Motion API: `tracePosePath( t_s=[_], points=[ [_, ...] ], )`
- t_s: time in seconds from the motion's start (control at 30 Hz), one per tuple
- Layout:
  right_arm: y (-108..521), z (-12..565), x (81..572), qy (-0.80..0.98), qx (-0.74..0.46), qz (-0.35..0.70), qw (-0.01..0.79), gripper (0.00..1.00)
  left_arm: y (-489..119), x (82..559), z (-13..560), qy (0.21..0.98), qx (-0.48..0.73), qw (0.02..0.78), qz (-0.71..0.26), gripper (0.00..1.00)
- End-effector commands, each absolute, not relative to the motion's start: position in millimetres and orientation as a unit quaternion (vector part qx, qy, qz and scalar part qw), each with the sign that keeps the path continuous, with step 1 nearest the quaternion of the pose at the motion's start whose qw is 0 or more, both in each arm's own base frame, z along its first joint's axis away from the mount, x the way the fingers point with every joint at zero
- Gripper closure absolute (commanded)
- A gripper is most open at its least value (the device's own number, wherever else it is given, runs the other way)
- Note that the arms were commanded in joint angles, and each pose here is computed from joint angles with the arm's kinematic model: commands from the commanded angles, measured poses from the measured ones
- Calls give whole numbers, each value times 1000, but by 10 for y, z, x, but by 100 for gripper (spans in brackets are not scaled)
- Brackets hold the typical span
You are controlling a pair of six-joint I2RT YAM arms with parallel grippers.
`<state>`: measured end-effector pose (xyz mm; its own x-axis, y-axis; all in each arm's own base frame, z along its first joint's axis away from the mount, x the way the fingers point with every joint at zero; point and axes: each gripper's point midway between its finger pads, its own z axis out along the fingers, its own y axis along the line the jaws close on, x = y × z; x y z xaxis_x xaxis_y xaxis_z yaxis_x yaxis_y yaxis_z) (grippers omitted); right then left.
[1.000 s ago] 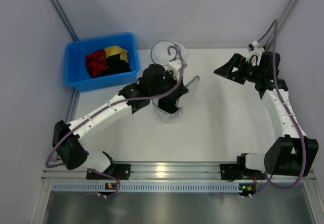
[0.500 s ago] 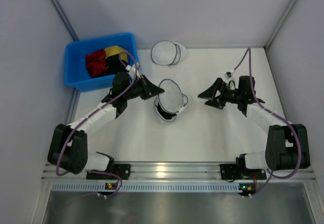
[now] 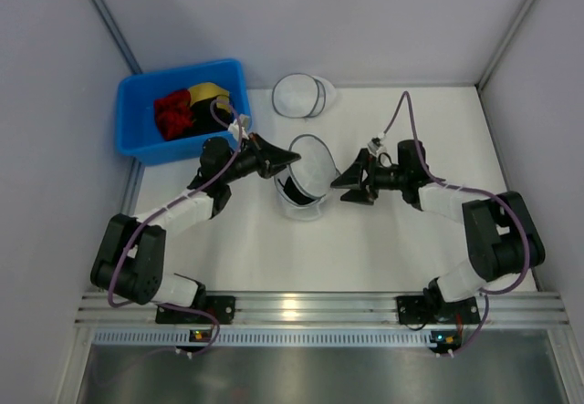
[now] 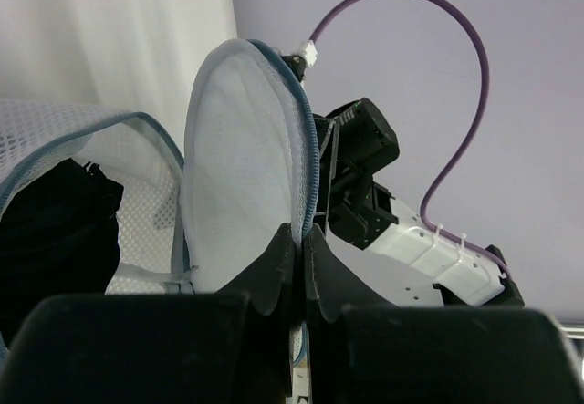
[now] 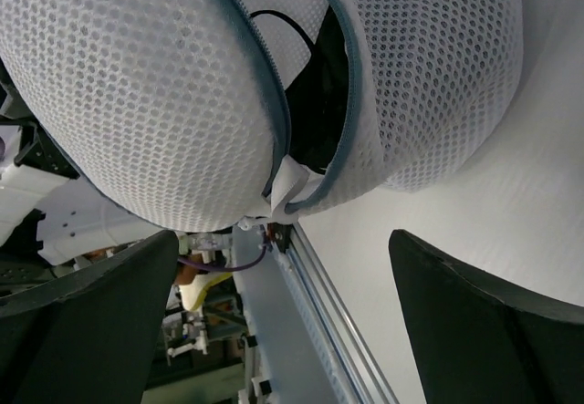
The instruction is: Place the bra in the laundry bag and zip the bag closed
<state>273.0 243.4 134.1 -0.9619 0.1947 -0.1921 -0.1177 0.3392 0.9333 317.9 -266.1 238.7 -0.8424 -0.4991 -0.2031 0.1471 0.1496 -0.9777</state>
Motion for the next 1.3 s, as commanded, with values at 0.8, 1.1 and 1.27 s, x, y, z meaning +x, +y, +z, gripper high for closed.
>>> tracePosePath(
  t_s=[0.8,1.1,1.27],
  points=[
    [2767,1638,2804,753,-48,640,142,100,-2276,3427,1770,747,-118,260,-600,100],
    [2746,1462,2806,783,-36,611,114,100,-2009,3627,2424,780,215,470,-354,41],
    [2743,1442,2859,796,-27,595,107,100,-2190,3280,2684,701,476,481,-225,39]
  ],
)
